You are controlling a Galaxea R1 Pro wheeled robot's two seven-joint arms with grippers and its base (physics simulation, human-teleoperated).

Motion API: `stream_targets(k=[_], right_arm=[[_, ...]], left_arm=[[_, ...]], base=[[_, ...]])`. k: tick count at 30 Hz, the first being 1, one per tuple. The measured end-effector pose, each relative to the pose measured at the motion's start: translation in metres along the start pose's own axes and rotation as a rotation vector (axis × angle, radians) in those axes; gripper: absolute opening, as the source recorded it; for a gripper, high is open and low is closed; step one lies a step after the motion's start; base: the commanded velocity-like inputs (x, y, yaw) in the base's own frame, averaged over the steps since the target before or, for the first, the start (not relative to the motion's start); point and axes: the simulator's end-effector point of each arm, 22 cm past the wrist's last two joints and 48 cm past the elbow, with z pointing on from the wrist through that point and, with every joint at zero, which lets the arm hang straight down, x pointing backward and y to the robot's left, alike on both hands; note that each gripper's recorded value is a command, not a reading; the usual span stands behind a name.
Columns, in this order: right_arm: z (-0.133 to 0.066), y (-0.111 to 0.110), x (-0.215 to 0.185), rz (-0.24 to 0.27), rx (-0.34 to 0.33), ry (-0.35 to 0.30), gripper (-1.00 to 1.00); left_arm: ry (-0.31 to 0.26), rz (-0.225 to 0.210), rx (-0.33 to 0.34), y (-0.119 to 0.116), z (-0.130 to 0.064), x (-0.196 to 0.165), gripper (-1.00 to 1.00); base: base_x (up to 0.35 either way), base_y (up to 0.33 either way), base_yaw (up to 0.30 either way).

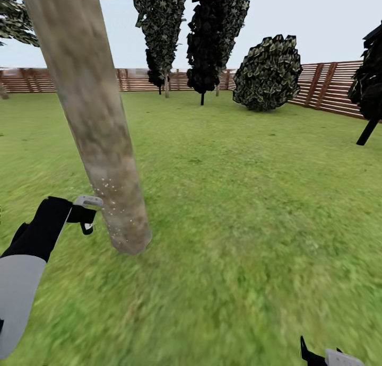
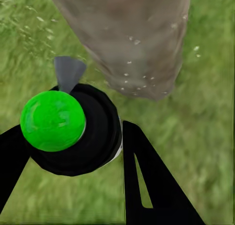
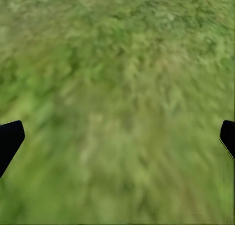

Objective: In the garden, pick up the pesticide atomizer on the floor and spray pesticide onto both trees until each tree trunk is fully covered.

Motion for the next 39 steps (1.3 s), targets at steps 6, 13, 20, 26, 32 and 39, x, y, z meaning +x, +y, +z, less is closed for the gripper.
stream_targets(k=[6,13,20,26,32,39], right_arm=[[0.0,-0.001,0.0,-0.001,0.001,-0.001,1.0],[0.0,-0.001,-0.001,-0.001,0.001,-0.002,1.0],[0.0,-0.001,-0.001,-0.001,0.001,-0.002,1.0],[0.0,-0.001,-0.001,-0.001,0.002,-0.002,1.0],[0.0,-0.001,-0.001,-0.001,0.002,-0.002,1.0],[0.0,-0.001,-0.001,-0.001,0.001,-0.002,1.0]], left_arm=[[0.001,-0.003,0.008,-0.006,0.001,0.0,-1.0],[0.041,0.002,-0.004,-0.007,0.009,0.027,-1.0],[0.09,-0.033,-0.001,-0.005,0.019,0.051,-1.0],[0.112,-0.107,-0.003,0.008,0.024,0.066,-1.0],[0.113,-0.104,0.002,-0.007,0.028,0.065,-1.0],[0.114,-0.104,-0.014,-0.005,0.028,0.065,-1.0]], base=[[0.0,-0.275,0.006],[0.0,-0.275,0.001],[0.0,-0.275,0.206],[0.0,-0.275,0.277],[0.013,-0.275,0.189],[0.152,-0.252,0.006]])
